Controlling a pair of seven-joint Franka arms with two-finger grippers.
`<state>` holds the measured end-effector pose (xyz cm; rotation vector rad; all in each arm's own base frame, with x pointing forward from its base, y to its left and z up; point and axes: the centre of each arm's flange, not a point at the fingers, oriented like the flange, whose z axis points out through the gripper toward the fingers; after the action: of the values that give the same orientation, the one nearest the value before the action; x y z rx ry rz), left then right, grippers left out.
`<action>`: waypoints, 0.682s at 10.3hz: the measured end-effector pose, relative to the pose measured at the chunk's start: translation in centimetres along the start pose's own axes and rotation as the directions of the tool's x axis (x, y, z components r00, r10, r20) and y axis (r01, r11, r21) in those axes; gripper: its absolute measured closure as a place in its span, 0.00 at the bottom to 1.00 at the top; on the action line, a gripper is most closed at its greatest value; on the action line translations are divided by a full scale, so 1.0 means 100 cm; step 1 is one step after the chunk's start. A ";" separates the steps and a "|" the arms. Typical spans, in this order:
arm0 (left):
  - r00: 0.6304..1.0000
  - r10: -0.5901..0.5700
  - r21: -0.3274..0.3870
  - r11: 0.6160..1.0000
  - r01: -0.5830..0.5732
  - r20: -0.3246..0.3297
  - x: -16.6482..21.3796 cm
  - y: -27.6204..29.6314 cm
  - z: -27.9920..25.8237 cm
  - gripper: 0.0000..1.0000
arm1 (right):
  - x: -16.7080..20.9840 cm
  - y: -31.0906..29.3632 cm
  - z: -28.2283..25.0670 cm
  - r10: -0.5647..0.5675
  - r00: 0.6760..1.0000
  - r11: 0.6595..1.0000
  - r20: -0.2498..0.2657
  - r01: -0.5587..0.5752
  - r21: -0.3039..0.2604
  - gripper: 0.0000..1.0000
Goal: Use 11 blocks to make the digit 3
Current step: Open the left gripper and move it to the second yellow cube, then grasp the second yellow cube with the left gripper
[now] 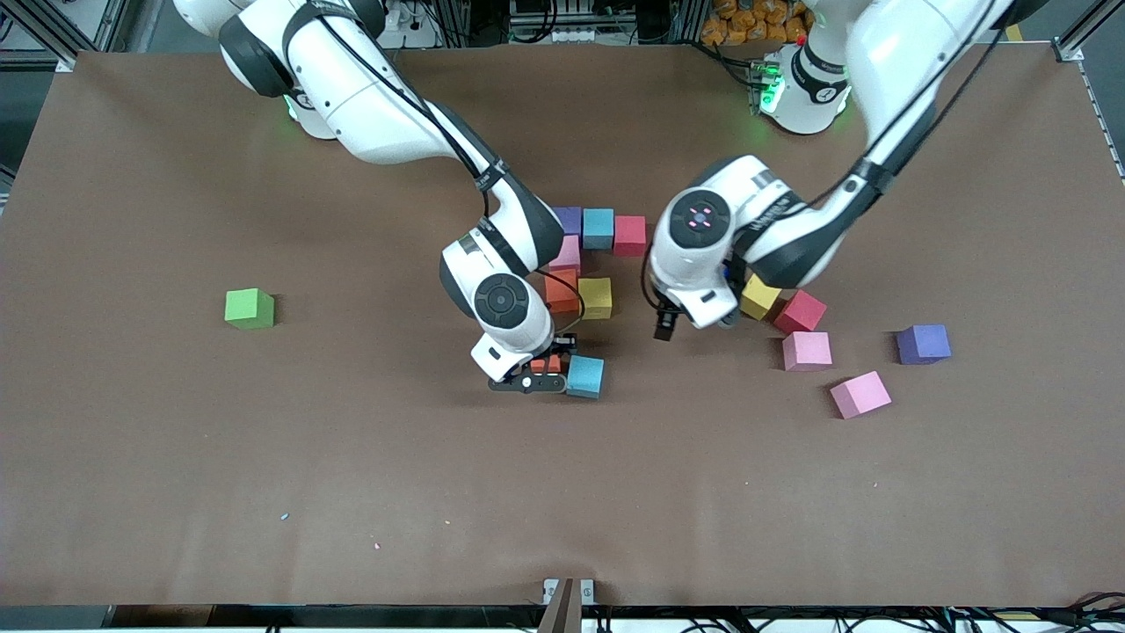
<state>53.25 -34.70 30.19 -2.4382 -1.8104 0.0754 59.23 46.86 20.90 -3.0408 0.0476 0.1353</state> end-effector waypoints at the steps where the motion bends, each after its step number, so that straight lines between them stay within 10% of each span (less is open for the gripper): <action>1: 0.999 0.045 0.021 0.999 -0.045 -0.001 0.021 0.001 0.002 0.00 | -0.005 -0.006 0.001 -0.010 1.000 1.000 0.003 0.010 0.005 0.42; 7: 0.959 0.271 0.103 0.955 -0.278 0.081 0.132 -0.020 0.033 0.00 | -0.027 -0.025 0.013 -0.068 0.997 0.997 -0.027 0.067 -0.048 0.42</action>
<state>54.85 -21.34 27.38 -2.6150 -1.4324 0.2754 56.47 49.60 20.11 -3.0873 -0.0572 0.0897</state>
